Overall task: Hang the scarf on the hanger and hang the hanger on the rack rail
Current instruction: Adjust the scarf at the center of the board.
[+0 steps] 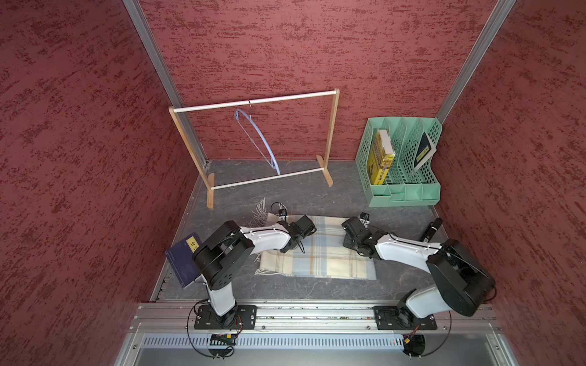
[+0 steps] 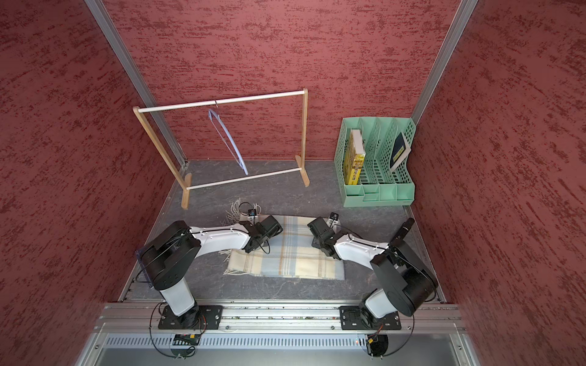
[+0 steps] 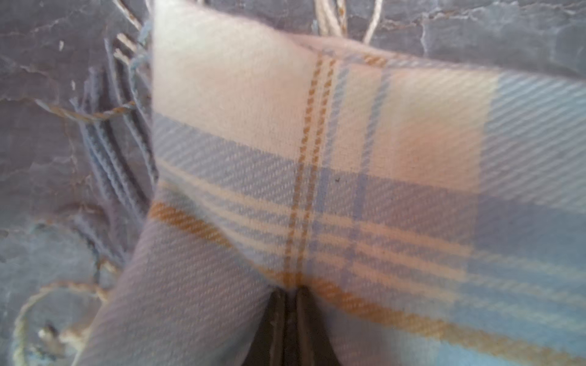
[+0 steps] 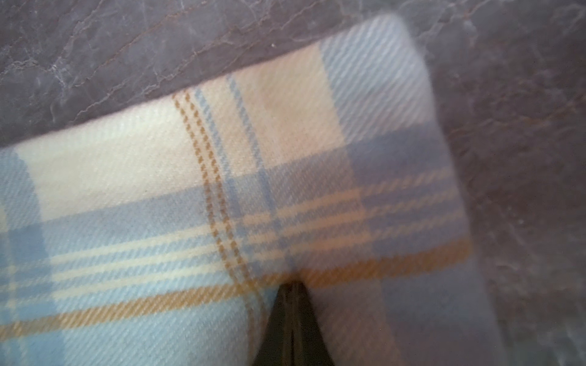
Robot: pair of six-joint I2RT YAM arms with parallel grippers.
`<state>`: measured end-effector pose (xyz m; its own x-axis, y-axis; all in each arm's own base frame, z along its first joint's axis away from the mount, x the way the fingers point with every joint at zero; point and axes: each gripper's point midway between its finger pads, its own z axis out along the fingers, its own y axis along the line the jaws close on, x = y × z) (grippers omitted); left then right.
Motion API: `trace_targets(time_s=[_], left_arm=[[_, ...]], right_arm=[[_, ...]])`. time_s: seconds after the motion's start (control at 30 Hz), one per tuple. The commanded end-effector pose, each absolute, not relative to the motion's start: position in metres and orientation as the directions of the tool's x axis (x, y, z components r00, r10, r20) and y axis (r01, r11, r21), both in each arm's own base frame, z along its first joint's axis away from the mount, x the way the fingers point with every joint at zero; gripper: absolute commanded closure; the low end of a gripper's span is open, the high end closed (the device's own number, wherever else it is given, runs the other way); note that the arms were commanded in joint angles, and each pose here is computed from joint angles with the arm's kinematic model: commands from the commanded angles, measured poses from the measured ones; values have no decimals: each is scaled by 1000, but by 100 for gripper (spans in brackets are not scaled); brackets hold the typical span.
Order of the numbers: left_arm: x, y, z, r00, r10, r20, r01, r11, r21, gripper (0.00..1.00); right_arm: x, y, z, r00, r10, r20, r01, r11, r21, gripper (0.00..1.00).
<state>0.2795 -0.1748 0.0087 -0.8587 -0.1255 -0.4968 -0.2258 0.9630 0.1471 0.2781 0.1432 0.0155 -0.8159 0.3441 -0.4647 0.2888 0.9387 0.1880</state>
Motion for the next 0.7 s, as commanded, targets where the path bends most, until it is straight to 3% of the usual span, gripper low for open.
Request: trace_targets(time_s=[0.0,0.13,0.2,0.23,0.3,0.37,0.43,0.53,0.67], left_arm=[[176,-138,-53,-987,-123,-104,-151,935,321,89],[175,-132,-51,-985,-129,-118,-162,926,340,88],[181,-133,-47,-983,-118,-138,-159,924,347,83],[186,-135,-43,-982,-110,-152,-158,923,350,76],[203,-139,-31,-976,-90,-200,-159,918,362,44],[221,-140,-16,-966,-68,-251,-164,909,384,23],[242,-143,5,-949,-43,-313,-169,905,390,13],[271,-158,49,-911,-3,-412,-164,920,355,10],[290,-179,113,-854,44,-518,-129,947,294,8]], right_arm=[[217,112,-26,-905,305,-297,318,948,7,100],[215,113,-27,-905,304,-299,316,949,9,100],[218,114,-27,-905,298,-305,310,951,8,100],[219,114,-27,-905,292,-310,306,952,5,100],[229,115,-24,-896,279,-347,296,955,5,100],[241,118,-15,-887,249,-390,269,963,3,100],[254,123,3,-878,209,-431,233,973,-2,78],[271,128,46,-856,145,-497,176,984,-16,50],[287,141,122,-798,58,-600,56,998,22,31]])
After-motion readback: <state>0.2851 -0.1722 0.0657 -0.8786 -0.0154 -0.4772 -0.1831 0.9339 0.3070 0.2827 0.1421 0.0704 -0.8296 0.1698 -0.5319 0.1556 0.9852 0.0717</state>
